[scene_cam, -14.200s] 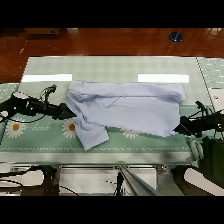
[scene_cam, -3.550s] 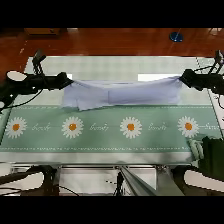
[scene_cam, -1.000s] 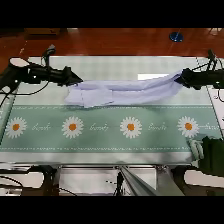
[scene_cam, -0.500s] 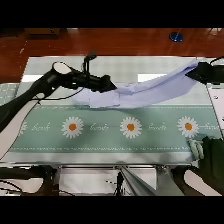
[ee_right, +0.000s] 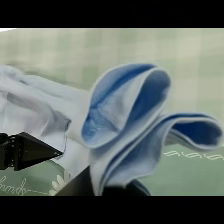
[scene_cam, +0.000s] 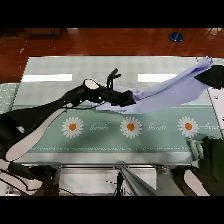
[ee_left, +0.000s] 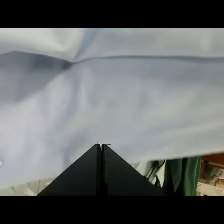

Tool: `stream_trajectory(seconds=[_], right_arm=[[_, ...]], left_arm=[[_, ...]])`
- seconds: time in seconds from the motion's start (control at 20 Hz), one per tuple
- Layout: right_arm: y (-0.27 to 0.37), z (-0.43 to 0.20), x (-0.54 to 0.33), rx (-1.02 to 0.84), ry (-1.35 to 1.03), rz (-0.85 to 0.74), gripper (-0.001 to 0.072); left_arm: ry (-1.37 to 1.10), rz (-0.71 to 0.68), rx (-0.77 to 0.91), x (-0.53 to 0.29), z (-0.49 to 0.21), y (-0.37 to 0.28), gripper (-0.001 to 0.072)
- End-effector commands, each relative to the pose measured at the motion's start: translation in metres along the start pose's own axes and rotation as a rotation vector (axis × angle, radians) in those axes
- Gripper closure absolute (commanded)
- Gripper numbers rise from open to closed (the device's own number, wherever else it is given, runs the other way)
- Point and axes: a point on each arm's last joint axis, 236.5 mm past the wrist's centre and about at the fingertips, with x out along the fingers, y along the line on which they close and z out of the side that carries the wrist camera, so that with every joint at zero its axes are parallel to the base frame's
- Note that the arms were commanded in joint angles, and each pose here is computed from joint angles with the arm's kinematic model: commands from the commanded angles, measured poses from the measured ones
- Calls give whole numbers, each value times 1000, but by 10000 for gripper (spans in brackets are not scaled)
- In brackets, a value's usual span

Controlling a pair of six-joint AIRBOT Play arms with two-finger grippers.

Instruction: Fold the shirts.

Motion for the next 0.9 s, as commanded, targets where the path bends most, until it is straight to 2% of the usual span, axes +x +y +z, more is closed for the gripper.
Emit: stream_trajectory(seconds=[0.0,0.35,0.5,0.65,0.85], right_arm=[[8,-7,-12,-15,0,0,690],[12,-6,-18,-25,-19,0,689],[11,-7,-18,-26,-12,-4,690],[12,-9,-18,-25,-6,-1,690],[30,-3,-10,-57,-30,31,690]], left_arm=[[3,-38,-74,27,-10,0,682],[87,-90,-53,81,-44,-28,684],[73,-125,-47,90,-34,-42,685],[36,-155,-30,53,2,-45,687],[-35,-102,196,-65,58,-54,687]])
